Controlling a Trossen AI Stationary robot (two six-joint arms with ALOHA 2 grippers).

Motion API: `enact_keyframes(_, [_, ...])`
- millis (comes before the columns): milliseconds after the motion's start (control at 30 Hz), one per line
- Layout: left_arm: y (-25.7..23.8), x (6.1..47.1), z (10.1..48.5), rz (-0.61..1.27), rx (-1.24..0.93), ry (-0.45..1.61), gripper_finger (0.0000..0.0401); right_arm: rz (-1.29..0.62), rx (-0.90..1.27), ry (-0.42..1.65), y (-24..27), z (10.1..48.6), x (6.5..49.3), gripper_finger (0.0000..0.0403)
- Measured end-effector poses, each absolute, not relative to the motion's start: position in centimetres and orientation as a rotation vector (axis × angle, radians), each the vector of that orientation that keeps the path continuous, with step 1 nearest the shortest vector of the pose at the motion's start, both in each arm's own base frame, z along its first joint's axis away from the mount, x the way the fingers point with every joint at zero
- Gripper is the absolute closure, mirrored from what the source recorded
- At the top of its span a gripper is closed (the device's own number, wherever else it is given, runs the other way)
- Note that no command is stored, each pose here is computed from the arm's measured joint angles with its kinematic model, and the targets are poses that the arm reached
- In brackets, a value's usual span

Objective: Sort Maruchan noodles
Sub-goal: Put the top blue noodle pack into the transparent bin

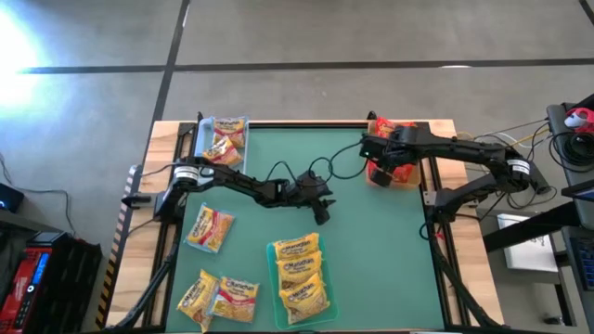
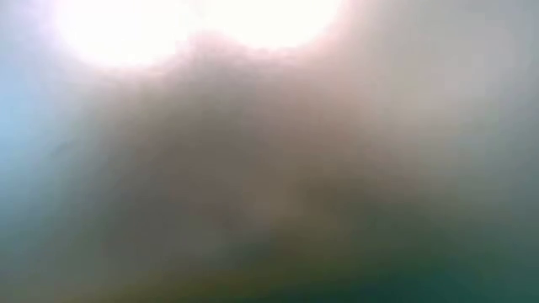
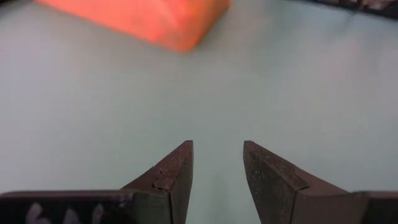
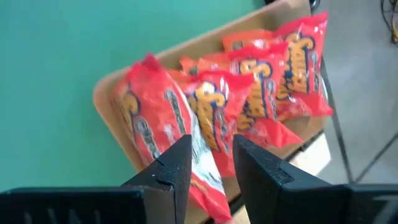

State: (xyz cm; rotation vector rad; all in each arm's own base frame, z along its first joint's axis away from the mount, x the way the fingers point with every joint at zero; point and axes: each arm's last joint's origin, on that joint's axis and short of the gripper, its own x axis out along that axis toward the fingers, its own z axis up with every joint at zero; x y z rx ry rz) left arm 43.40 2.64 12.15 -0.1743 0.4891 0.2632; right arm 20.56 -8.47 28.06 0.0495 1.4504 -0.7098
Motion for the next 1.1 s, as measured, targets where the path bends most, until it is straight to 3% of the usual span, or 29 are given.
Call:
enact_keyframes(200, [2.7,45.1,14.4,0.262,-0.153,0.535,0.0276,-0.773,0.143,1.262,-8.9,27.7,21.9,0.0306])
enact_keyframes(467, [2.7,44.0,16.0,0.367,-0.121,0.714,0.0276,-0.568,0.172,1.115,-7.2,26.4,23.8,0.0318])
enact_keyframes(700, [2.5,37.4,19.3,0.486,-0.137,0.777,0.0276,-0.435,0.064,1.007,-4.6,25.4,25.2,0.0319])
enact_keyframes(900, [1.1,29.2,20.0,0.610,-0.353,0.800,0.0276,-0.343,-0.021,0.903,-3.1,25.2,26.3,0.0317])
enact_keyframes(1100, [-0.2,22.6,20.1,0.611,-0.599,0.872,0.0276,-0.303,-0.057,0.817,-2.3,25.6,27.0,0.0326])
